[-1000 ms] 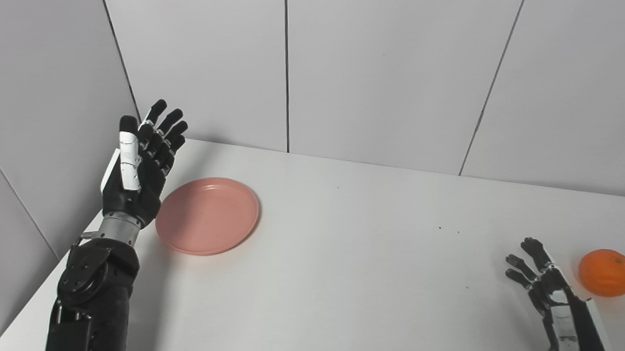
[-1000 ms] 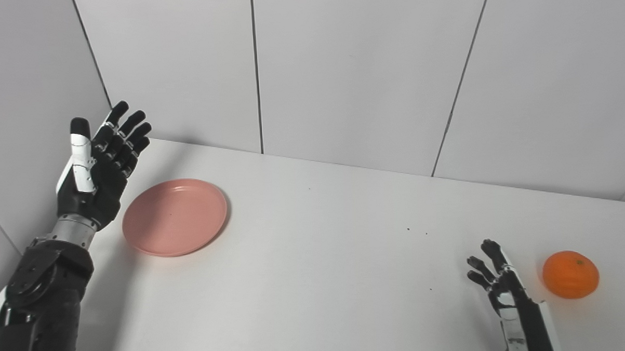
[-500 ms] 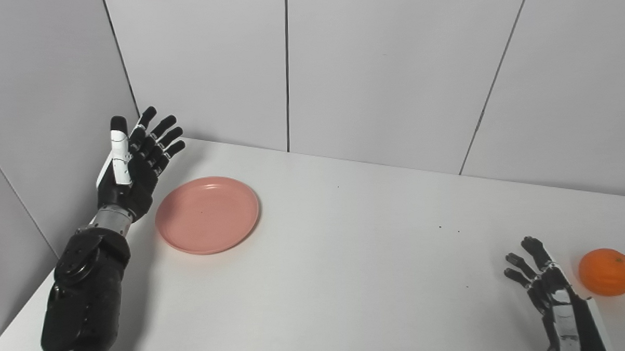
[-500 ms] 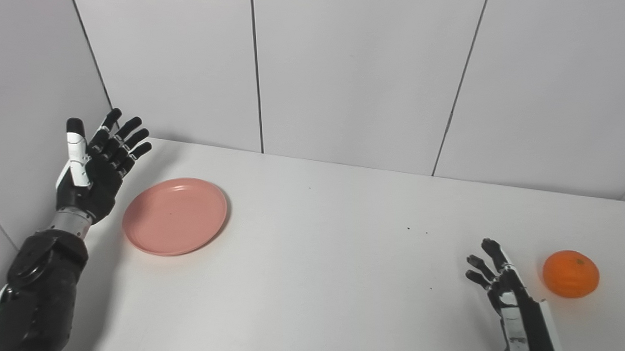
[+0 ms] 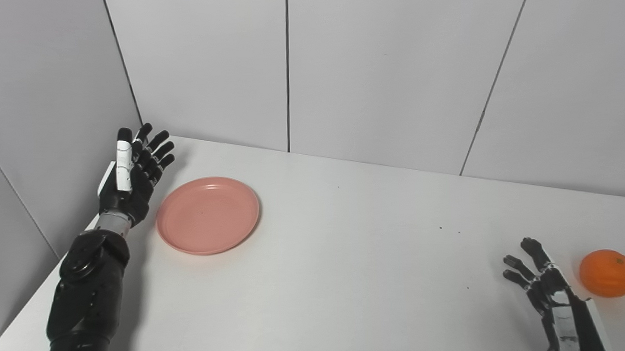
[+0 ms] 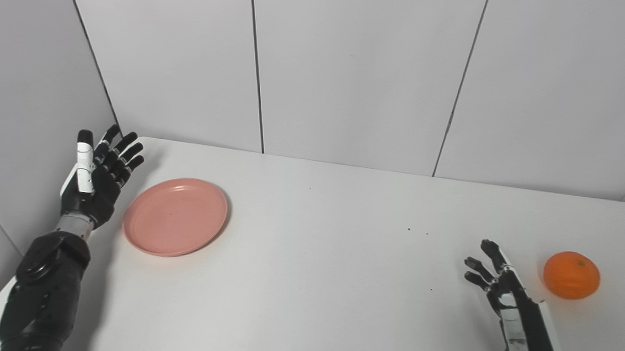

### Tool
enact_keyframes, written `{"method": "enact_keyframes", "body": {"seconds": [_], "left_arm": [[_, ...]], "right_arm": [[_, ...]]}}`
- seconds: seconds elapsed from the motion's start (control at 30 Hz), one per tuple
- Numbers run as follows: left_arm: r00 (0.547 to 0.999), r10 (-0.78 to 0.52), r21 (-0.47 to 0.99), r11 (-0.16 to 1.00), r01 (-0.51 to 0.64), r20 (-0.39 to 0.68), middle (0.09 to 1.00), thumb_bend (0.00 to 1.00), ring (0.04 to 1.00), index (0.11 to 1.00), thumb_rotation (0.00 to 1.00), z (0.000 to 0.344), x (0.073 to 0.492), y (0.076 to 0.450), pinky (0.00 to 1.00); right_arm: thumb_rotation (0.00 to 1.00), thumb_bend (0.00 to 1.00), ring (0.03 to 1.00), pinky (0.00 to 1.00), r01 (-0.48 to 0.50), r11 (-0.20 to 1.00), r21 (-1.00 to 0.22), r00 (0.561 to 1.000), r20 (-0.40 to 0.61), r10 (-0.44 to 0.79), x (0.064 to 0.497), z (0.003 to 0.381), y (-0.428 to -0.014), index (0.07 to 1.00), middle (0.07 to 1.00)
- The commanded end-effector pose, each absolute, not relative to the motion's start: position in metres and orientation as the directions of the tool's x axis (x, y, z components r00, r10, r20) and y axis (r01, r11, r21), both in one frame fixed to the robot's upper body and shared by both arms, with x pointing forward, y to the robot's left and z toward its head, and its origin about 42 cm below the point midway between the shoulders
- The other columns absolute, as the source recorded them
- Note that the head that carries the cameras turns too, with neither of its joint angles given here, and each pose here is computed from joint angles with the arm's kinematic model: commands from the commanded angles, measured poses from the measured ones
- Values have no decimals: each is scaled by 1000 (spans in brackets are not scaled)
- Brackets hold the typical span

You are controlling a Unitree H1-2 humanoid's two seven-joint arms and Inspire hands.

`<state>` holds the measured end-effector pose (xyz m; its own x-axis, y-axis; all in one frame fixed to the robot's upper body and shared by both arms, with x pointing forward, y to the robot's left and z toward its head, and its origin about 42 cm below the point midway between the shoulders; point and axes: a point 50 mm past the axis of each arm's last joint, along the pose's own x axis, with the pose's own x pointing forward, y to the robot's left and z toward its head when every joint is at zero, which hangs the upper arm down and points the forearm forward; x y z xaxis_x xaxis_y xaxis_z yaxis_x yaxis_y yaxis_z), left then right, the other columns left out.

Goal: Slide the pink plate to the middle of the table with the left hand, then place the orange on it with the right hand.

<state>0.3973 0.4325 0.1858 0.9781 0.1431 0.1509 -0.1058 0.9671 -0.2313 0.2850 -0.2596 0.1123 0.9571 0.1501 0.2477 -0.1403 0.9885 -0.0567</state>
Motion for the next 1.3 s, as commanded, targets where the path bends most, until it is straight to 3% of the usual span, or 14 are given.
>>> {"method": "enact_keyframes", "body": {"seconds": [0.0, 0.5, 0.8, 1.03, 1.27], "left_arm": [[955, 130, -187, 979, -82, 265, 912, 947, 917, 980, 912, 222, 410, 443, 947], [963, 153, -199, 974, -108, 222, 903, 911, 887, 979, 895, 200, 414, 453, 859], [962, 159, -186, 975, -118, 222, 893, 898, 904, 983, 931, 203, 417, 458, 899], [969, 172, -207, 969, -134, 179, 870, 940, 865, 952, 877, 182, 415, 465, 832], [974, 162, -195, 972, -130, 159, 832, 914, 805, 910, 886, 163, 414, 464, 760]], "right_arm": [[1000, 903, 843, 813, -155, 988, 20, 986, 68, 153, 257, 59, -247, 903, 947], [1000, 885, 839, 804, -170, 985, 1, 983, 66, 170, 256, 59, -246, 899, 946], [1000, 877, 837, 801, -178, 984, -8, 982, 67, 178, 256, 59, -245, 904, 949], [1000, 872, 836, 801, -185, 983, -8, 981, 62, 185, 255, 60, -245, 904, 951], [1000, 888, 834, 804, -187, 982, -14, 980, 59, 188, 254, 60, -245, 907, 953]]}}
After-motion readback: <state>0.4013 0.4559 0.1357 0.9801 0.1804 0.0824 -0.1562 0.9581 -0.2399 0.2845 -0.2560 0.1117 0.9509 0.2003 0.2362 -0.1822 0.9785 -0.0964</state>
